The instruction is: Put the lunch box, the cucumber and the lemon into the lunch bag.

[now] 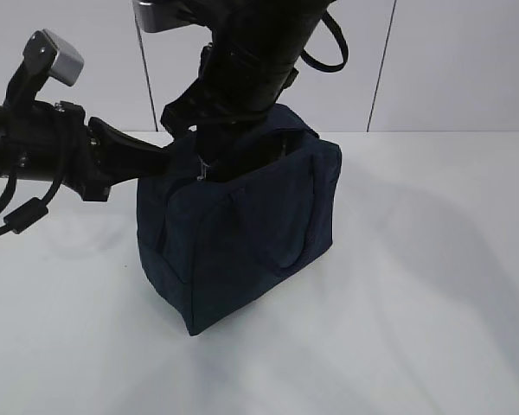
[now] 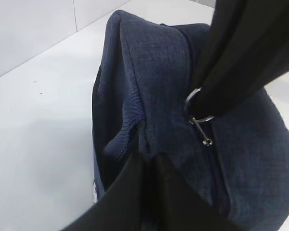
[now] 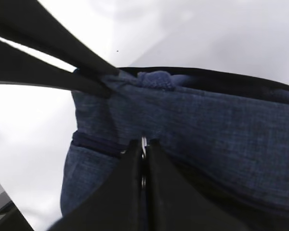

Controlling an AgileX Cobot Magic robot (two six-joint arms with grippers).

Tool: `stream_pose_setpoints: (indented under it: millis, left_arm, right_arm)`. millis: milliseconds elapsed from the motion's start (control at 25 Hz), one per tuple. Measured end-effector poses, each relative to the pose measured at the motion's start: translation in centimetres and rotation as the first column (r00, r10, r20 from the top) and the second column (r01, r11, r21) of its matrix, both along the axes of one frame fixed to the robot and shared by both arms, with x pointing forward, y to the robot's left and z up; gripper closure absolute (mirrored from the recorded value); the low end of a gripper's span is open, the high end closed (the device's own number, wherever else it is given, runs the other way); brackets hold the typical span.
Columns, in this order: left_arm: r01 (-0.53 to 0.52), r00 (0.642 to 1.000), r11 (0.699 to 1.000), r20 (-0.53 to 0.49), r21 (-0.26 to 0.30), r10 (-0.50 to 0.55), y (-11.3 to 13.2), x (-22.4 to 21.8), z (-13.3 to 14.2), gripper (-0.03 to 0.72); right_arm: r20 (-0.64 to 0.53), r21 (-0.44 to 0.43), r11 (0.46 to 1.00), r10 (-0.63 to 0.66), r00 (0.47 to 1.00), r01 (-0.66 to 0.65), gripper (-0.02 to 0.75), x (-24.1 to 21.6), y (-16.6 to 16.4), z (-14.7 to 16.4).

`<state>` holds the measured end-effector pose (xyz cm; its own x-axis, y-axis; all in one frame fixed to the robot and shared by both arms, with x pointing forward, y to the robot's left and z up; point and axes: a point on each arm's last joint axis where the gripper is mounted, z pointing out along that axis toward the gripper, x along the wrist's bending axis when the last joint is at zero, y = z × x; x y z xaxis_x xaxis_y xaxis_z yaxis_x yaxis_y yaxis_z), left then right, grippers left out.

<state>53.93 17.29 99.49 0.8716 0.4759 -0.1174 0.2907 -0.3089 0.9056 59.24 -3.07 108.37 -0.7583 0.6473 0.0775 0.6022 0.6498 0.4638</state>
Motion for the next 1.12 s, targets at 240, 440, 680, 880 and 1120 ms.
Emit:
stream_pose_setpoints:
  millis: [240, 440, 680, 880, 1120]
  left_arm:
    - [0.000, 1.000, 1.000, 0.000, 0.000, 0.000, 0.0, 0.0, 0.0, 0.676]
    - [0.000, 1.000, 1.000, 0.000, 0.000, 0.000, 0.0, 0.0, 0.0, 0.676]
    - [-0.001, 1.000, 1.000, 0.000, -0.001, 0.001, 0.0, 0.0, 0.0, 0.676]
    - [-0.001, 1.000, 1.000, -0.001, -0.002, 0.001, 0.0, 0.0, 0.0, 0.676]
    - [-0.003, 1.000, 1.000, -0.003, -0.006, 0.003, 0.0, 0.0, 0.0, 0.676]
  right_arm:
    - [0.020, -0.019, 1.000, -0.004, 1.000, 0.004, 0.717, 0.2, -0.2, 0.0]
    - [0.044, -0.059, 0.998, -0.032, 0.999, 0.034, 0.717, 0.5, -0.6, -0.1]
    - [0.043, -0.060, 0.997, -0.050, 0.998, 0.052, 0.717, 0.7, -0.9, -0.1]
    - [0.046, -0.065, 0.995, -0.075, 0.996, 0.078, 0.717, 1.1, -1.5, -0.1]
    - [0.034, -0.051, 0.994, -0.098, 0.995, 0.099, 0.717, 1.5, -2.1, -0.1]
